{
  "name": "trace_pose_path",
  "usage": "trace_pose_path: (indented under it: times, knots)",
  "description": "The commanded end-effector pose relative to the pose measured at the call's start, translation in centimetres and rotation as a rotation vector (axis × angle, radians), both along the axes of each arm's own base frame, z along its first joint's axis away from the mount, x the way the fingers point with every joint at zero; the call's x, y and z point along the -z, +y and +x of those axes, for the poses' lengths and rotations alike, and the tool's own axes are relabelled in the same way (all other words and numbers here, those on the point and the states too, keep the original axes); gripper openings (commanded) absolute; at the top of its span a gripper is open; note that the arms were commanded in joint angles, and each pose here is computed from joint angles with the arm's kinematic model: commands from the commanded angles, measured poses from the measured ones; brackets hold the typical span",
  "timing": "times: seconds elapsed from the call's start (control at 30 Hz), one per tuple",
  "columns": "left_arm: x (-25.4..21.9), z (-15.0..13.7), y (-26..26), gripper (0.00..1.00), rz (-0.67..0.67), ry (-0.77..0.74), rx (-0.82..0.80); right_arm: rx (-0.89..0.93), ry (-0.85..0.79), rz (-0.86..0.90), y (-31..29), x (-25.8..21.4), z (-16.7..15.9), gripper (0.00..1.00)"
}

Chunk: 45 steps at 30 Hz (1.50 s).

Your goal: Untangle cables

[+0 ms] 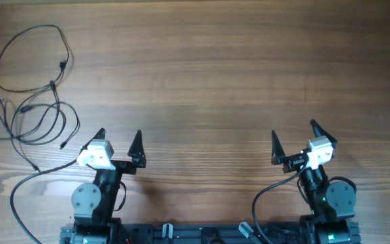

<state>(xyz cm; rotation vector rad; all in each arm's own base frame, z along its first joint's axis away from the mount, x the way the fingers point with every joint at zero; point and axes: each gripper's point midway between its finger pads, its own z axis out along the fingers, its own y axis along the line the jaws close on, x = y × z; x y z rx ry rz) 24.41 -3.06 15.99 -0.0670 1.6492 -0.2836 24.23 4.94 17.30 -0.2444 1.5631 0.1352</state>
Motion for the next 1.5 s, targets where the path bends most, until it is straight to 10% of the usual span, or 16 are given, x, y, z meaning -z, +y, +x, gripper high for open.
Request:
trace_pose_path:
  times: [0.0,1.47]
  knots:
    - [0.27,0.07,0.64,1.00,0.021,-0.003,-0.034,0.019,-0.019,-0.006,-0.37,-0.36,-0.01,1.00]
    - [0.29,0.06,0.48,1.00,0.068,-0.008,-0.019,0.019,-0.019,-0.006,-0.37,-0.36,-0.01,1.00]
